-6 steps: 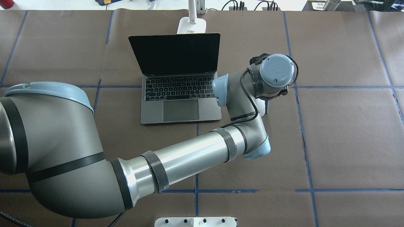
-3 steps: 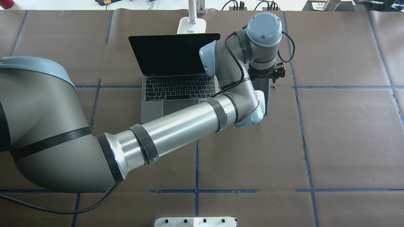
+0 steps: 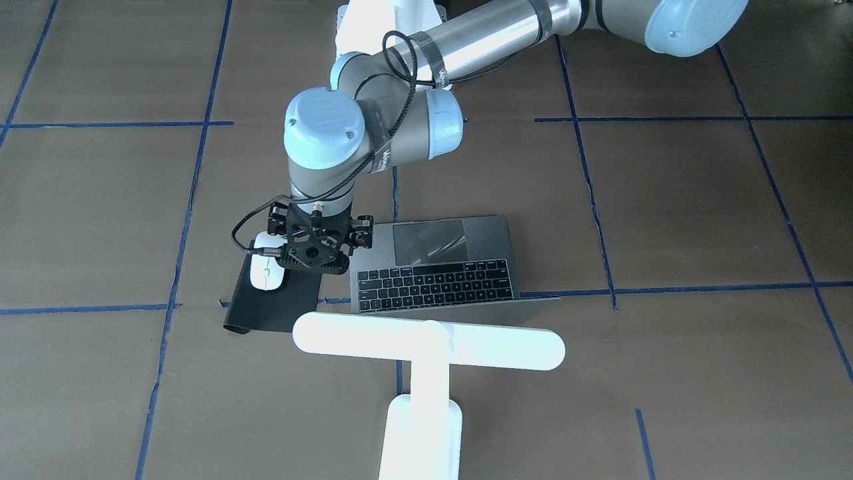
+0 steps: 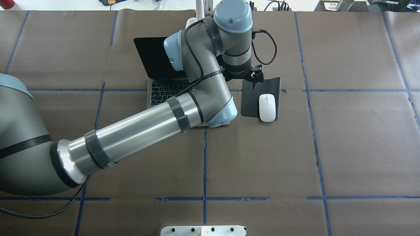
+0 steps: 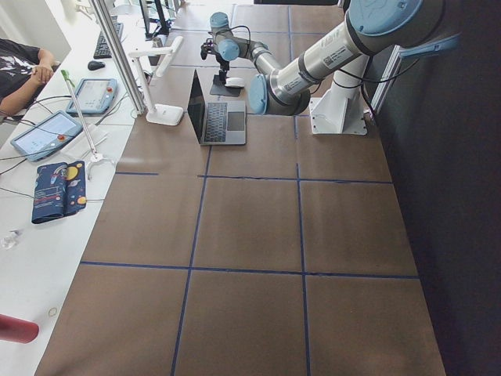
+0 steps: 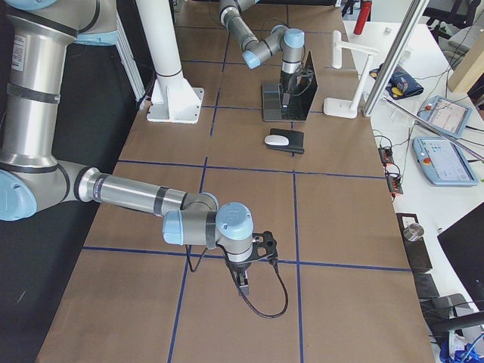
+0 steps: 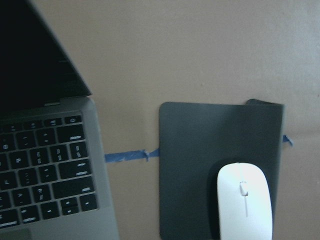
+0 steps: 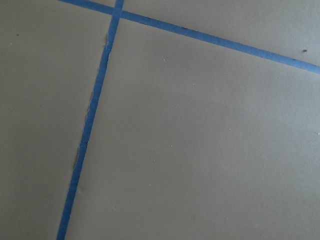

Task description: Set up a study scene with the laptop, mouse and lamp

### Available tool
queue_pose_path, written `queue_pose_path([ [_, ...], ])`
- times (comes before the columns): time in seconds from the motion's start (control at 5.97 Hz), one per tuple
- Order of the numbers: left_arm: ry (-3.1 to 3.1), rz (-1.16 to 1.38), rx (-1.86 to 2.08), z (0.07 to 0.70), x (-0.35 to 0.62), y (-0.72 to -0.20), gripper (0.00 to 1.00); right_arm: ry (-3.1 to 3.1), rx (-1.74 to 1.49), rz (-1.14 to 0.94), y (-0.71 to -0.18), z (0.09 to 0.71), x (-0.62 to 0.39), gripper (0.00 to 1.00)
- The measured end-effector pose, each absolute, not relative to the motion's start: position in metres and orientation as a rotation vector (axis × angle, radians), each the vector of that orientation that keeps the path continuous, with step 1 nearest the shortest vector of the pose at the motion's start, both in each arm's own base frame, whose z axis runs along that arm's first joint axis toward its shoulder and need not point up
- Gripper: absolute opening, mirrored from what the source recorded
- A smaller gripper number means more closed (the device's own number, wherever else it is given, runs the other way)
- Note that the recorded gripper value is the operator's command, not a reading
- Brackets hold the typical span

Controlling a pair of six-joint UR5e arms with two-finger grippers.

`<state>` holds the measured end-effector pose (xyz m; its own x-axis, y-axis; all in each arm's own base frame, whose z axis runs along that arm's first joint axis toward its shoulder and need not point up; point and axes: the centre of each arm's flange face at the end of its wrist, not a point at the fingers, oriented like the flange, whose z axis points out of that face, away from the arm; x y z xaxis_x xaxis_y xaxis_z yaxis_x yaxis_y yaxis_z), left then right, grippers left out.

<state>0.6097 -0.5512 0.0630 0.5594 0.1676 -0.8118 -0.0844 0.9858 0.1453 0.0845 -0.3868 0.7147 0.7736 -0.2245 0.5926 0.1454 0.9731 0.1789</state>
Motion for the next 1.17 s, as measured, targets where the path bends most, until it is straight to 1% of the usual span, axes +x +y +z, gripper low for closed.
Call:
queue_pose_path([
  [0.33,0.939,0.269,0.171,0.147,0.523,-0.514,1.0,-0.663,0.129,-0.201,-0.387,0.713,0.084,1.0],
  [0.67,0.883,0.415,0.262,0.212,0.43,-0.484,1.0,-0.683,0.129,-0.196,-0.389,0.711,0.082,1.0],
  [0.84,0.838,0.477,0.297,0.238,0.385,-0.479,1.0,-0.71,0.115,-0.187,-0.396,0.704,0.075,1.0],
  [1.17,0.789,0.536,0.295,0.291,0.294,-0.492,1.0,-0.733,0.029,-0.181,-0.422,0.657,0.057,1.0],
])
